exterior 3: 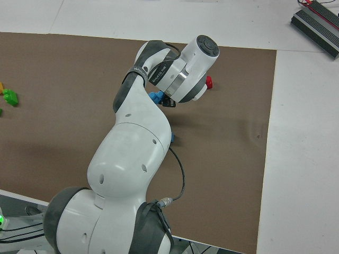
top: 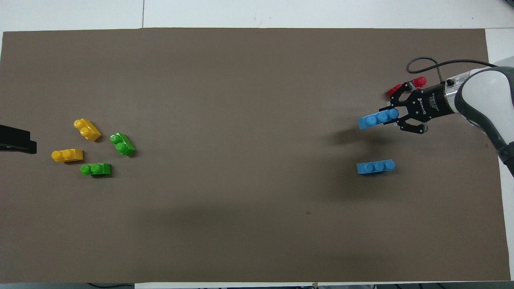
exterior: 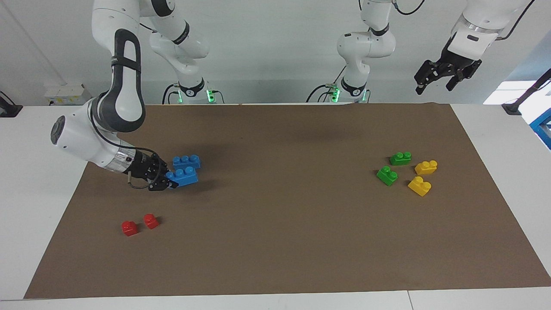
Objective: Remove green block with left arm and hold with right
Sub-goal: 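Carry the blue brick with the right gripper toward the red brick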
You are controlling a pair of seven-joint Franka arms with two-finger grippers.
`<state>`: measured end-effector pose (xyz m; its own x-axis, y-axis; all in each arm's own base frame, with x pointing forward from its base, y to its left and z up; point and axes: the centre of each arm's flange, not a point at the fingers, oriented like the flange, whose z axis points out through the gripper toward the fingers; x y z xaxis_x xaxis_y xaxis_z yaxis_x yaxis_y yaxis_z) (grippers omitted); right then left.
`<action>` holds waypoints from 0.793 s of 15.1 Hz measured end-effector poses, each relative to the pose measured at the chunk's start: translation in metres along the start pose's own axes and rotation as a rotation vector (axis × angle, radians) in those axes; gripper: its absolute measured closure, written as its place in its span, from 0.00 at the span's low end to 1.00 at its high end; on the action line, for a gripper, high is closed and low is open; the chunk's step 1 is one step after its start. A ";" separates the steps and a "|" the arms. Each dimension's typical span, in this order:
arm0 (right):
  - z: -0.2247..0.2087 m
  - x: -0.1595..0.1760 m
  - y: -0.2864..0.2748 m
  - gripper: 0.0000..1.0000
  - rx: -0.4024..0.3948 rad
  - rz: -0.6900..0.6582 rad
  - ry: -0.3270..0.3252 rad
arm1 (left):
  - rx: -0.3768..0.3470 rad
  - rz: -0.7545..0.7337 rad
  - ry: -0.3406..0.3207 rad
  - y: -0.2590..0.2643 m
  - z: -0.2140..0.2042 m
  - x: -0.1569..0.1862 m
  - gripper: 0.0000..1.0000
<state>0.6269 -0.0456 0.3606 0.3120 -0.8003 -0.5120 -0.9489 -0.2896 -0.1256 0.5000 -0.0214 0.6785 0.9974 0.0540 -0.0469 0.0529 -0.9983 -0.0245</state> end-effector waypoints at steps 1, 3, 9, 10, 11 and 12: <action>0.002 0.005 -0.001 0.64 -0.001 -0.004 -0.002 | 0.000 0.000 0.001 0.000 -0.001 0.000 0.00; 0.008 0.011 -0.003 0.64 -0.002 -0.003 -0.002 | 0.000 0.003 0.002 0.002 -0.001 0.000 0.00; 0.047 0.011 0.000 0.64 0.015 -0.004 0.049 | -0.003 0.003 0.034 0.003 0.005 0.009 0.00; 0.054 0.012 0.002 0.64 0.019 -0.002 0.061 | -0.003 0.003 0.033 0.002 0.008 0.012 0.00; 0.059 0.013 0.004 0.64 0.021 -0.002 0.070 | -0.003 0.002 0.034 0.003 0.010 0.013 0.00; 0.064 0.015 0.007 0.64 0.022 -0.006 0.077 | -0.002 0.002 0.033 0.003 0.013 0.015 0.00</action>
<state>0.6220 -0.0256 0.2980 0.3193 -0.8371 -0.4442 -0.9477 -0.2834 -0.1470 0.5142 -0.0230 0.6648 0.9986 0.0509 -0.0139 0.0506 -0.9985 -0.0220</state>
